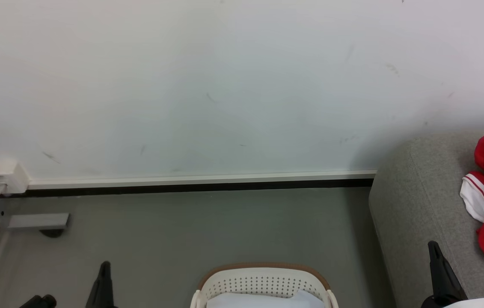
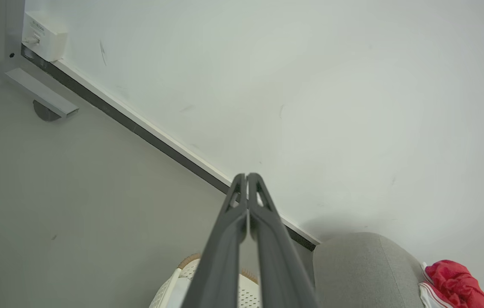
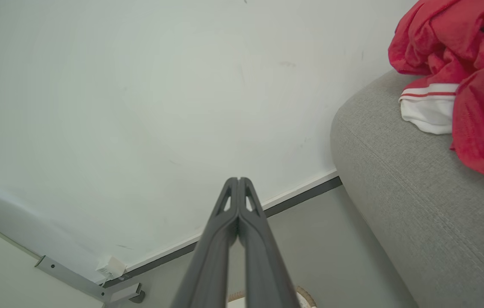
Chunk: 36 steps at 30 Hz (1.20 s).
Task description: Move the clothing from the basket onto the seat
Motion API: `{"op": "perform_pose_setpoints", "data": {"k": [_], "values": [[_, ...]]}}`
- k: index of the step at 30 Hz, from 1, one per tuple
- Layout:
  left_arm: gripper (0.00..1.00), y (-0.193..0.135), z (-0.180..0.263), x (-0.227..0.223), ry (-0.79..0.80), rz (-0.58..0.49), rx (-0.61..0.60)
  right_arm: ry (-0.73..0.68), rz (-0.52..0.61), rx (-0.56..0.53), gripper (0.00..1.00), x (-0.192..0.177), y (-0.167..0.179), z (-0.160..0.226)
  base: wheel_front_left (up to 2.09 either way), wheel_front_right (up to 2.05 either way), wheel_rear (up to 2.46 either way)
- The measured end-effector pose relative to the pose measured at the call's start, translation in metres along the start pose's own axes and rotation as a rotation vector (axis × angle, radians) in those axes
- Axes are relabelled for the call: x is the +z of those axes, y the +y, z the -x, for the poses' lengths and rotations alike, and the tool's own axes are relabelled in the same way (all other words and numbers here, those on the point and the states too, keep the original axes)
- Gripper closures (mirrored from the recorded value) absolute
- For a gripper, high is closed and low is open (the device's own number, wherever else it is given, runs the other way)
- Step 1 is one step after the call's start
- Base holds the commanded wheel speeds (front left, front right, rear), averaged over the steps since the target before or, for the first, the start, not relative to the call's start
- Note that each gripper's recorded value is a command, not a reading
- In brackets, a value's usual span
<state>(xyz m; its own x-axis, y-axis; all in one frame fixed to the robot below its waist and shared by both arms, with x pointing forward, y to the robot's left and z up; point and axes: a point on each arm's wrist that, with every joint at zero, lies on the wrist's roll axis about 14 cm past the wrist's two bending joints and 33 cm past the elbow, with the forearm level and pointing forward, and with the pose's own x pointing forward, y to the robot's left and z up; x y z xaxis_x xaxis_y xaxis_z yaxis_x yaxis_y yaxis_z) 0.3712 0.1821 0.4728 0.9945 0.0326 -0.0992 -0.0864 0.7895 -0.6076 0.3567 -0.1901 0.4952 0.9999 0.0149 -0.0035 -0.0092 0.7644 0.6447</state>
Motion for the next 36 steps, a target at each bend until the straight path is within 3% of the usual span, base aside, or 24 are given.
{"op": "perform_pose_setpoints", "data": {"k": [36], "values": [[1.0,-0.001,-0.008,0.012,0.014,0.44,-0.01,-0.004,-0.412,-0.046,1.0,0.007,-0.007,-0.012,0.0,0.0,0.0]]}}
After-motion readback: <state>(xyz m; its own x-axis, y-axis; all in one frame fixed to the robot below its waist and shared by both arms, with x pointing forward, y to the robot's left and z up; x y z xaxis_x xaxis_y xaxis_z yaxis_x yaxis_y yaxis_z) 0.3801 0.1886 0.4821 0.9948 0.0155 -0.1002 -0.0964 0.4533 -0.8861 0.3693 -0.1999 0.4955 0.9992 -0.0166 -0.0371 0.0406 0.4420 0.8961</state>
